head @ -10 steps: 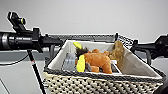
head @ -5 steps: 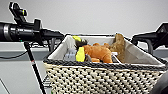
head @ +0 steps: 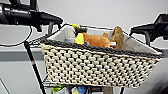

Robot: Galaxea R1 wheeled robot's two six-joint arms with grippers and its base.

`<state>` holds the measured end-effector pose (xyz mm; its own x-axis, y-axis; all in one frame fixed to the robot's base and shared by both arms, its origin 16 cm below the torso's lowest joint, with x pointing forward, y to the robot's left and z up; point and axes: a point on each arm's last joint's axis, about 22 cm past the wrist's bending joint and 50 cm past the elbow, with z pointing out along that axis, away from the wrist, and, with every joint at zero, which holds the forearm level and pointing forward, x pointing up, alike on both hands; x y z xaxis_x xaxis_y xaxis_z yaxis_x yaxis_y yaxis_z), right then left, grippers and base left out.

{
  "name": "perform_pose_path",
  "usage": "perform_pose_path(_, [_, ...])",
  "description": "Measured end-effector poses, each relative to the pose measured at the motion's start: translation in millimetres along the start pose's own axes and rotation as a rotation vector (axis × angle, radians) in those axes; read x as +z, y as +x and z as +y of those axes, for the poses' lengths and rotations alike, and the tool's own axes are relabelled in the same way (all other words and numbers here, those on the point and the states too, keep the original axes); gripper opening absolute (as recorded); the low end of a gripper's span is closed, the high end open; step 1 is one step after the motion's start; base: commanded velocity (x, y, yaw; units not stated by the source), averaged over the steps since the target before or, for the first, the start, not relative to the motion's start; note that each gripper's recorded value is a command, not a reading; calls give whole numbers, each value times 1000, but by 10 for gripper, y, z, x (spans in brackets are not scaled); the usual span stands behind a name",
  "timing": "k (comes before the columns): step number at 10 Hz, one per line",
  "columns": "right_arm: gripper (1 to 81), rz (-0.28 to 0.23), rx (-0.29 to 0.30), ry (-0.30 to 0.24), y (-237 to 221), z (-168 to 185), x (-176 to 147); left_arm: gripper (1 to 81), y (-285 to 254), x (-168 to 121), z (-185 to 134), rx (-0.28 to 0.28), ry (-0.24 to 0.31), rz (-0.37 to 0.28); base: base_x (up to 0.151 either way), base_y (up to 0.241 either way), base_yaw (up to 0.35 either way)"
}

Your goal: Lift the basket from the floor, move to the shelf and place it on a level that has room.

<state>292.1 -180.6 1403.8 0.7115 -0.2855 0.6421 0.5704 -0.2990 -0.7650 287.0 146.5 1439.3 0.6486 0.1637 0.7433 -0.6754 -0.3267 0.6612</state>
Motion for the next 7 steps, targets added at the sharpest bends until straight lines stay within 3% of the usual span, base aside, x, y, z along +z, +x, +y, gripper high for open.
perform_pose_path(4, [10, 39, -27, -11, 332, -190, -78, 10, 284, 25, 134, 3, -5, 22, 0, 0, 0])
perform_pose_path(7, [10, 42, -25, -24, 547, -233, 3, 10, 480, 40, 205, 5, 0, 36, 0, 0, 0])
